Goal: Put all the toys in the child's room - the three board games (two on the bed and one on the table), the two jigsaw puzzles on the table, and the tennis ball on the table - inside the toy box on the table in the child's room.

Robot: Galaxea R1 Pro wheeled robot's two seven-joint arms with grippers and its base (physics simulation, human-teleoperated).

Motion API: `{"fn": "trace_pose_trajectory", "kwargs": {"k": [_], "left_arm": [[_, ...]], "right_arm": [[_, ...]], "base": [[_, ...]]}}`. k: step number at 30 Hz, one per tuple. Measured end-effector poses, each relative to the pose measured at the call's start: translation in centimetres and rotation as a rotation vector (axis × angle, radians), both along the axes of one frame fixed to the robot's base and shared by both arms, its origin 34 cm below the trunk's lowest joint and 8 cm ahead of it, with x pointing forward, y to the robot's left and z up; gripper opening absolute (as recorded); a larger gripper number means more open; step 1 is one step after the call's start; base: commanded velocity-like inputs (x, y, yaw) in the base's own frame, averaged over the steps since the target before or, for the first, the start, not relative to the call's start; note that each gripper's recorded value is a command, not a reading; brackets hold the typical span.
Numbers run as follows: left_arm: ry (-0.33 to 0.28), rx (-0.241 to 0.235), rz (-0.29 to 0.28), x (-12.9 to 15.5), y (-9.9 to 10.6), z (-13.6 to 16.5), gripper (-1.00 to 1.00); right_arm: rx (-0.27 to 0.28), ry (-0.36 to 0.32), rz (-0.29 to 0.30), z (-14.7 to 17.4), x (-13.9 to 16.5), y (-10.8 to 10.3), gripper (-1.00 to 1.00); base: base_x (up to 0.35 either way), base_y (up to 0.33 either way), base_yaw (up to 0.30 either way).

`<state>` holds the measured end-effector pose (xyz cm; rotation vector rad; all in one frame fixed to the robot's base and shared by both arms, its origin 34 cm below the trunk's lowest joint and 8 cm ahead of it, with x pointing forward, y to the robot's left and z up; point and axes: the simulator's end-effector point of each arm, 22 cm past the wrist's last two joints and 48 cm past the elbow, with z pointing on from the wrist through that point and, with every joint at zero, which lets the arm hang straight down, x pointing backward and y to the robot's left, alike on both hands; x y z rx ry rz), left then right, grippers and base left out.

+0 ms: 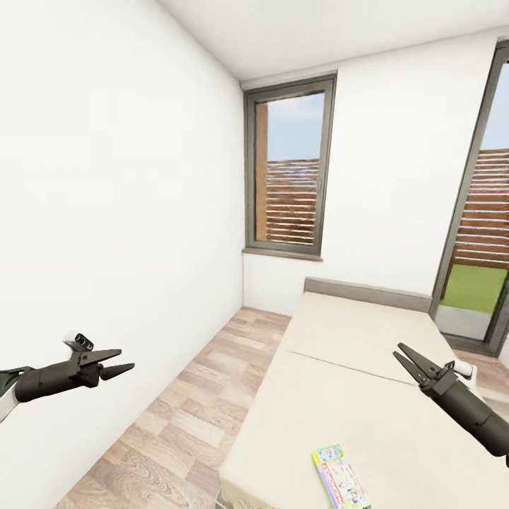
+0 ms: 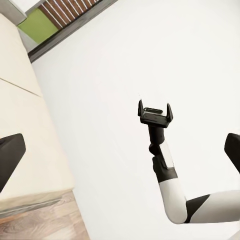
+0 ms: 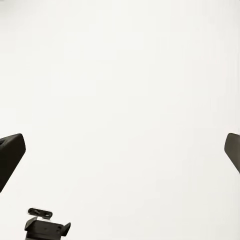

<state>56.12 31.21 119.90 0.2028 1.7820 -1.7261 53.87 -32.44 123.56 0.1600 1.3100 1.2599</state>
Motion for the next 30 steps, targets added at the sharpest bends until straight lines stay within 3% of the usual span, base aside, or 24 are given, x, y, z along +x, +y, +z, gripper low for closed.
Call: {"fn": "trace_pose_trajectory", "kwargs": {"k": [30], "left_arm": [[0.034,0.000,0.000,0.7,0.0,-1.6,1.00]], "right_arm": [[0.002,0.035,0.000,-1.5,0.8,0.0,1.00]], "base": [[0.000,0.000,-0.189]]}}
